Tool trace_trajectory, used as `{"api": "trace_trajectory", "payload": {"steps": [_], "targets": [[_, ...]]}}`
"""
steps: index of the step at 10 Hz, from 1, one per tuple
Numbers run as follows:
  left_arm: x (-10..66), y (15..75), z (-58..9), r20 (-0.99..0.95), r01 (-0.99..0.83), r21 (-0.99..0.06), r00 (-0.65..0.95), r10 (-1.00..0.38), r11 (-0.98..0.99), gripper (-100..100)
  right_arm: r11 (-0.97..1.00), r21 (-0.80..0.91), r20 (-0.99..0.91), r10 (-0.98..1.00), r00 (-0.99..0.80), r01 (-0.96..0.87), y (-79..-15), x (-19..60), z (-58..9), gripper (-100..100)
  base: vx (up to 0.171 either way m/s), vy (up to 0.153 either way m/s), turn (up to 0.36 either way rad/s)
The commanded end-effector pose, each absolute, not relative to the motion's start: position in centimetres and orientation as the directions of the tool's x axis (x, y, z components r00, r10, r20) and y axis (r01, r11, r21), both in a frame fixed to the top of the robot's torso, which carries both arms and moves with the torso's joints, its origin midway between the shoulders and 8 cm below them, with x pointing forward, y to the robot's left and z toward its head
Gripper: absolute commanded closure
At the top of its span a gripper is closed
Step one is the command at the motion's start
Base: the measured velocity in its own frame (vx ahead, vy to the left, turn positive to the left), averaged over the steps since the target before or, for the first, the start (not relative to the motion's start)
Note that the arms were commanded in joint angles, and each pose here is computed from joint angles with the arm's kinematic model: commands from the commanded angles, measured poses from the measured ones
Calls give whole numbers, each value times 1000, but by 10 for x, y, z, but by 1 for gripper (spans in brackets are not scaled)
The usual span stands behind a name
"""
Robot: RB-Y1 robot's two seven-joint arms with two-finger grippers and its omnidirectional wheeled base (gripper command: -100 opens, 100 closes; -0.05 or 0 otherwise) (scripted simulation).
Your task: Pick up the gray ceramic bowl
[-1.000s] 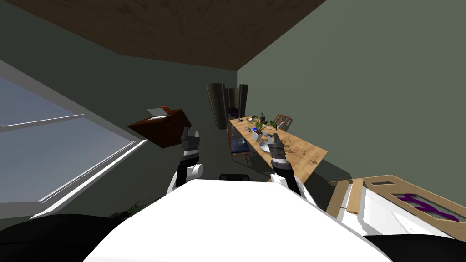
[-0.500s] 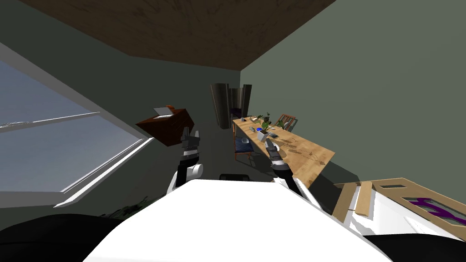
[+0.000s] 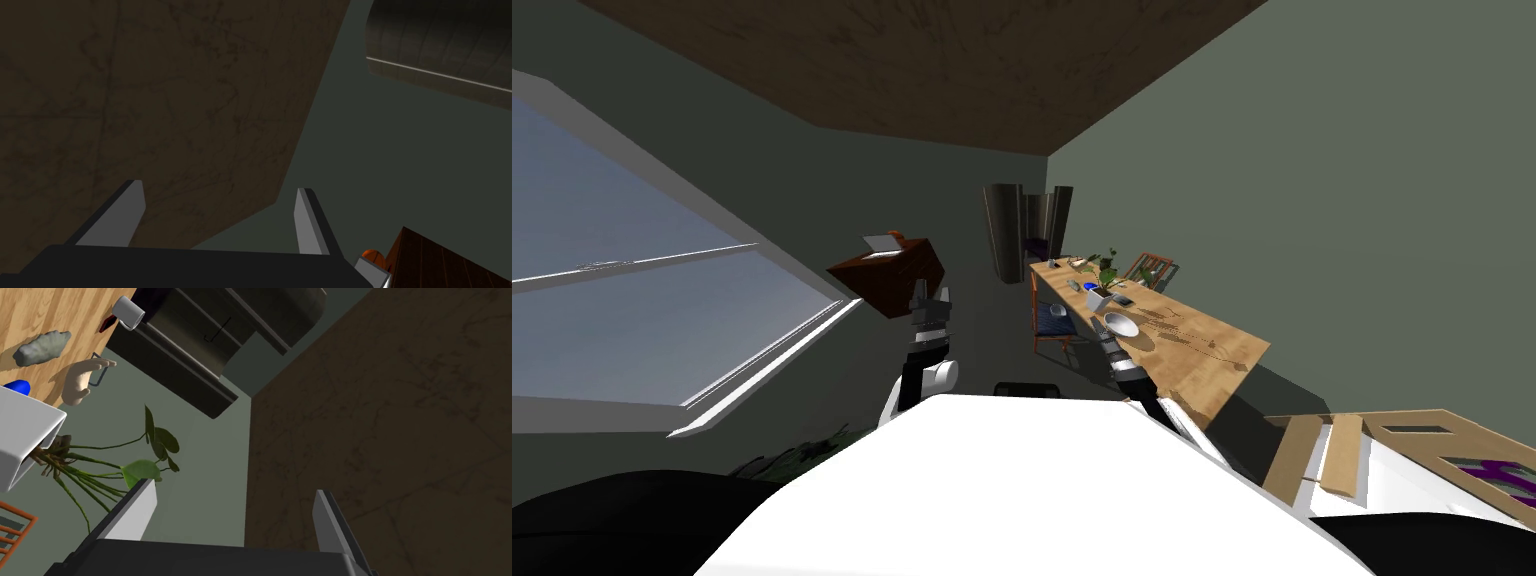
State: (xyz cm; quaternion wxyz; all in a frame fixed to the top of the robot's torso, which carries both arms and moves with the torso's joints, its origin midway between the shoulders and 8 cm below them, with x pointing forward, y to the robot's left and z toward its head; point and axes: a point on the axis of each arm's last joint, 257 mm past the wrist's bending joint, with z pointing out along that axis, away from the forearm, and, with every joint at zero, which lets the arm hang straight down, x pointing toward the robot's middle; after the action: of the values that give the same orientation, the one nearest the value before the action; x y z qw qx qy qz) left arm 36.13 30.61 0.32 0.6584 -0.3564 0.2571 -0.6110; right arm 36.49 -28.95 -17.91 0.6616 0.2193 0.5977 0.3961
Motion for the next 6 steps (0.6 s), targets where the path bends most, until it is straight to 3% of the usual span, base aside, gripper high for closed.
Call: {"api": "trace_trajectory", "payload": {"steps": [1, 6], "targets": [[361, 306, 3, 97, 621, -784, 121, -988, -1, 0, 618, 754, -642, 765, -48, -225, -298, 364, -201, -100, 15, 67, 39], [361, 306, 3, 97, 621, -784, 121, -988, -1, 0, 714, 690, -724, 677, -132, -120, -322, 355, -260, -100, 23, 58, 52]]}}
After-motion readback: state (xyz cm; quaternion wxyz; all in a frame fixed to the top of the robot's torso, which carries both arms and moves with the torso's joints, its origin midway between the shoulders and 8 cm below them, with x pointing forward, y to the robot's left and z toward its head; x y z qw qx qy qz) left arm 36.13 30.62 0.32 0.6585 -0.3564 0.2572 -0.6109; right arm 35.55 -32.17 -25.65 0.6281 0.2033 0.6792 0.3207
